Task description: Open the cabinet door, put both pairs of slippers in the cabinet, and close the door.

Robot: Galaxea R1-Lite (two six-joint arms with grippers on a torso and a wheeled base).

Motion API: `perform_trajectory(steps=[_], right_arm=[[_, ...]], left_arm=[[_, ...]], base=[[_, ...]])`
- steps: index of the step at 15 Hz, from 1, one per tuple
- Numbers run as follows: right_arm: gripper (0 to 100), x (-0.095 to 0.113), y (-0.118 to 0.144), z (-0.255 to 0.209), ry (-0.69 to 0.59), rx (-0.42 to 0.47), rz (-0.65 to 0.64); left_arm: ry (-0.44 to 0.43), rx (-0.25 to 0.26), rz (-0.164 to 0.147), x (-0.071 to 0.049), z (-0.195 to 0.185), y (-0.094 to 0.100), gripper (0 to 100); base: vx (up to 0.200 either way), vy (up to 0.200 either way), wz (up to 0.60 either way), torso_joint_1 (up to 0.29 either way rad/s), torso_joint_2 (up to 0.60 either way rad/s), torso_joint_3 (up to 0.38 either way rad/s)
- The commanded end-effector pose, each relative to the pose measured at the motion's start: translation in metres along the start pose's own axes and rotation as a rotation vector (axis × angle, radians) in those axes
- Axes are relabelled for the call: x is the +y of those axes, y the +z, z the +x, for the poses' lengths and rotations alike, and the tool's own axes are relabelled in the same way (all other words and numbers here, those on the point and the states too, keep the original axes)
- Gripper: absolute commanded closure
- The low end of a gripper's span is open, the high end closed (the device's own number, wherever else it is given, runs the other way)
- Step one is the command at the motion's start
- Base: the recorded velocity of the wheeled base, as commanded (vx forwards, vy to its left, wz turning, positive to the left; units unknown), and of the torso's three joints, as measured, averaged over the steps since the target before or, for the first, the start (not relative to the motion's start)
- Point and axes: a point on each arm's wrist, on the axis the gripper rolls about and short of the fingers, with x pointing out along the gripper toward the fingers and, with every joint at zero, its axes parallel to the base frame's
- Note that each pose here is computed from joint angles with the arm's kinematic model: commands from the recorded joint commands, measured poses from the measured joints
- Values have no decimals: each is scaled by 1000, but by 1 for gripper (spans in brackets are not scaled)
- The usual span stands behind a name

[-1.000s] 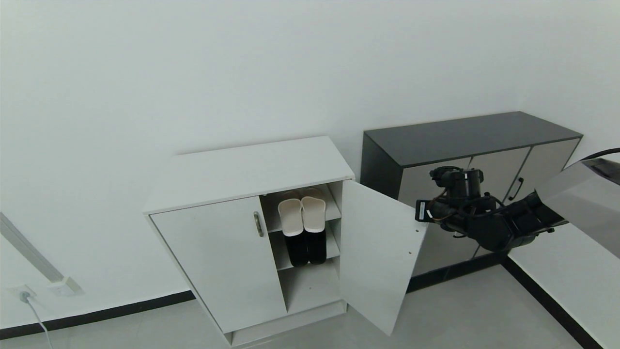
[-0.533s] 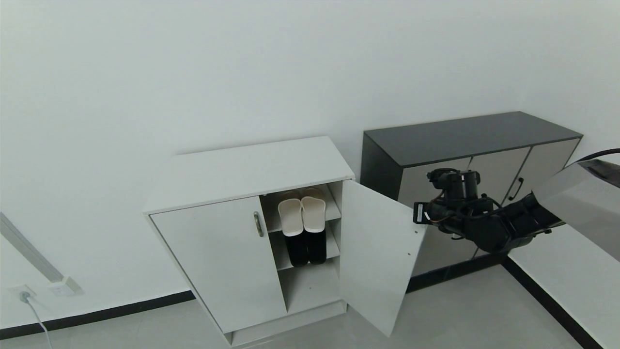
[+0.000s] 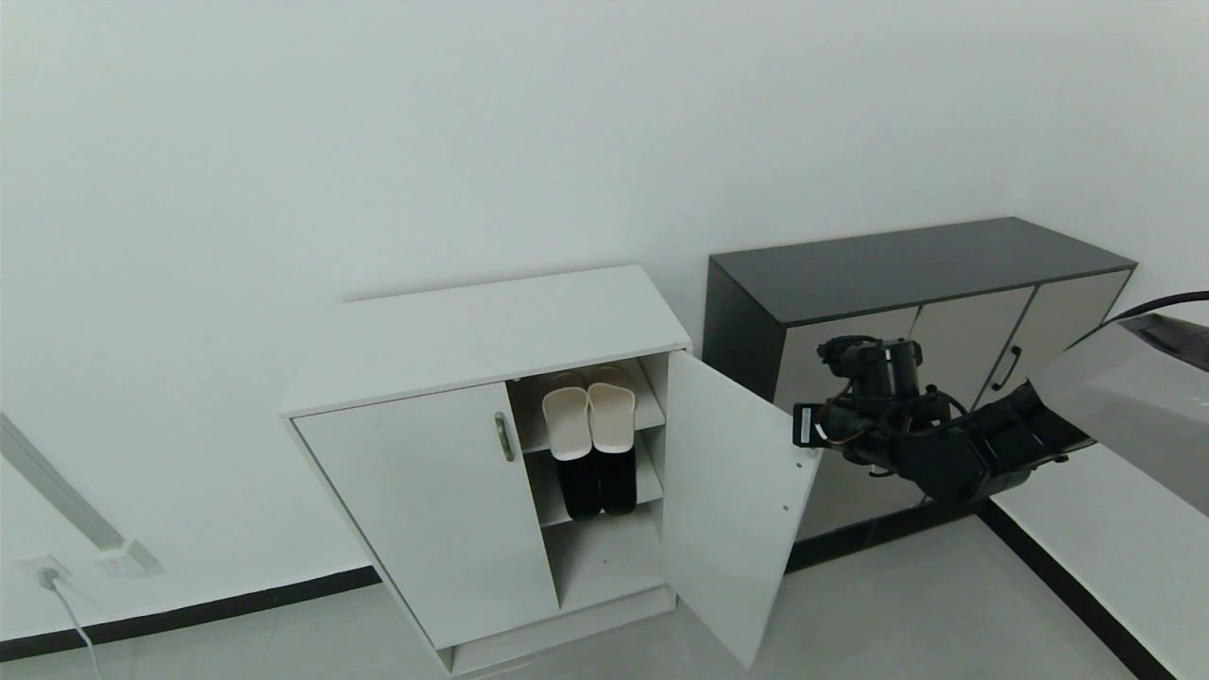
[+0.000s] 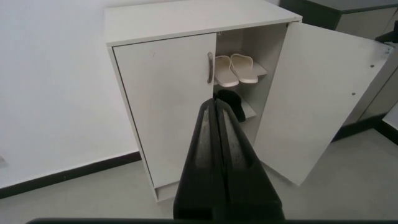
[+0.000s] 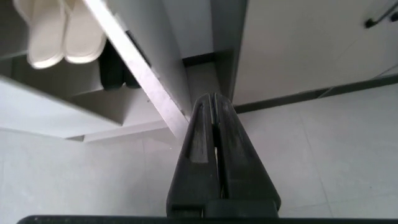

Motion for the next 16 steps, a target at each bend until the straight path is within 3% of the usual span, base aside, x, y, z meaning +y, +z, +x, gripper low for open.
perform_trajectory(steps=[1,6,16], right_arm=[[100,9,0,-6,20,0,-9],[100,36,-11,-20,82,26,-39],[100,110,-34,-45,255,63,-81]], left_arm=[[0,2,0,0,0,0,100],[0,2,0,0,0,0,100],[0,3,-2,0,0,0,100]], base=[[0,0,0,0,0,0],[0,0,0,0,0,0],[0,0,0,0,0,0]])
